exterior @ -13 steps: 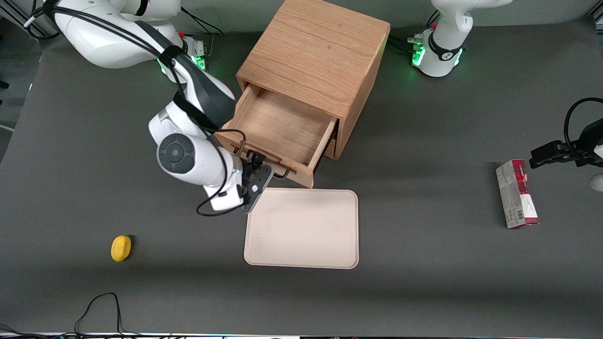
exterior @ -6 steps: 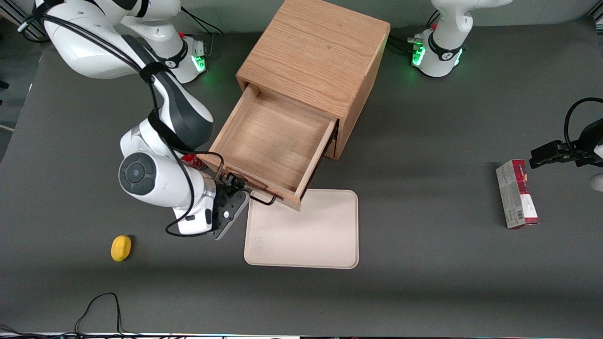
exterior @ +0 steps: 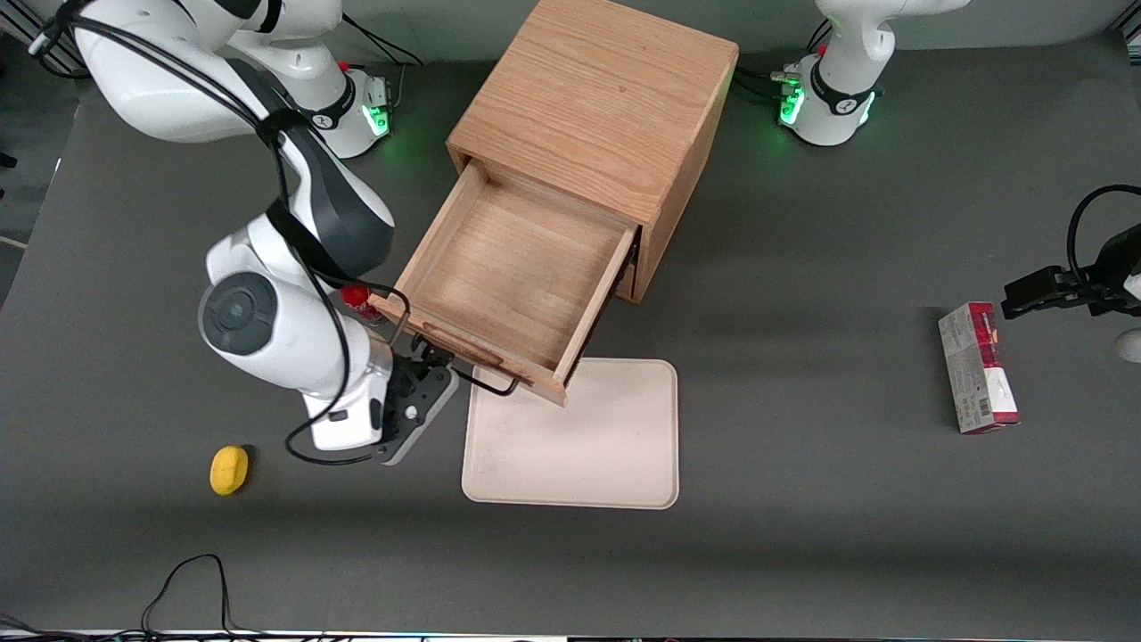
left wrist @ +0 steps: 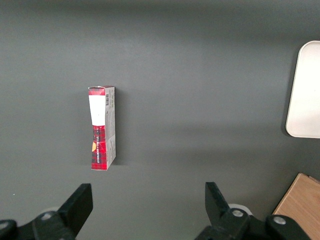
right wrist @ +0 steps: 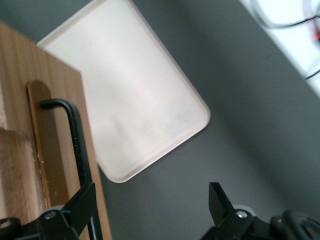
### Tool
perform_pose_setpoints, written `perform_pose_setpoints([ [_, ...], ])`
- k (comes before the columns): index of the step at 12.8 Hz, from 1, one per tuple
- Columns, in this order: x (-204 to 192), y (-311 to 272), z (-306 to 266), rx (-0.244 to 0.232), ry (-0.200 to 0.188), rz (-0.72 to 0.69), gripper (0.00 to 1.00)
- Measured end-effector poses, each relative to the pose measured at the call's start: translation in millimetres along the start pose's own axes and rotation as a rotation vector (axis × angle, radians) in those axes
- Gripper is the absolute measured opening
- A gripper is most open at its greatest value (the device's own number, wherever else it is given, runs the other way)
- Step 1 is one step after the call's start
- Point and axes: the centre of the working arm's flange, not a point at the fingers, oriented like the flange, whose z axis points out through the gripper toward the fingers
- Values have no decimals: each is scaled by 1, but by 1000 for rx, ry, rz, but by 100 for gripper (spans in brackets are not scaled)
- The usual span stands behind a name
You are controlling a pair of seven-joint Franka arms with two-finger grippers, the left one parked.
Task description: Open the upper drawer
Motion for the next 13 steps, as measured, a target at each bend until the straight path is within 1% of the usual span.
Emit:
perform_pose_setpoints([
  [1, -1, 7, -27, -29, 34, 12, 100],
  [2, -7, 16, -53, -45, 55, 36, 100],
  [3, -23, 28, -74, -29, 49, 83, 100],
  [4, -44, 43, -91, 13, 36, 152, 100],
  [5, -70, 60, -104, 59, 31, 237, 100],
  [6, -101, 77, -116, 88, 23, 331, 100],
  [7, -132, 88, -124, 92, 8, 416, 100],
  [8, -161, 89, -132, 86, -17, 505, 100],
  [10, -207, 65, -152, 64, -68, 686, 100],
  [12, -241, 26, -171, 6, -150, 826, 100],
  [13, -254, 10, -181, -23, -178, 859, 100],
])
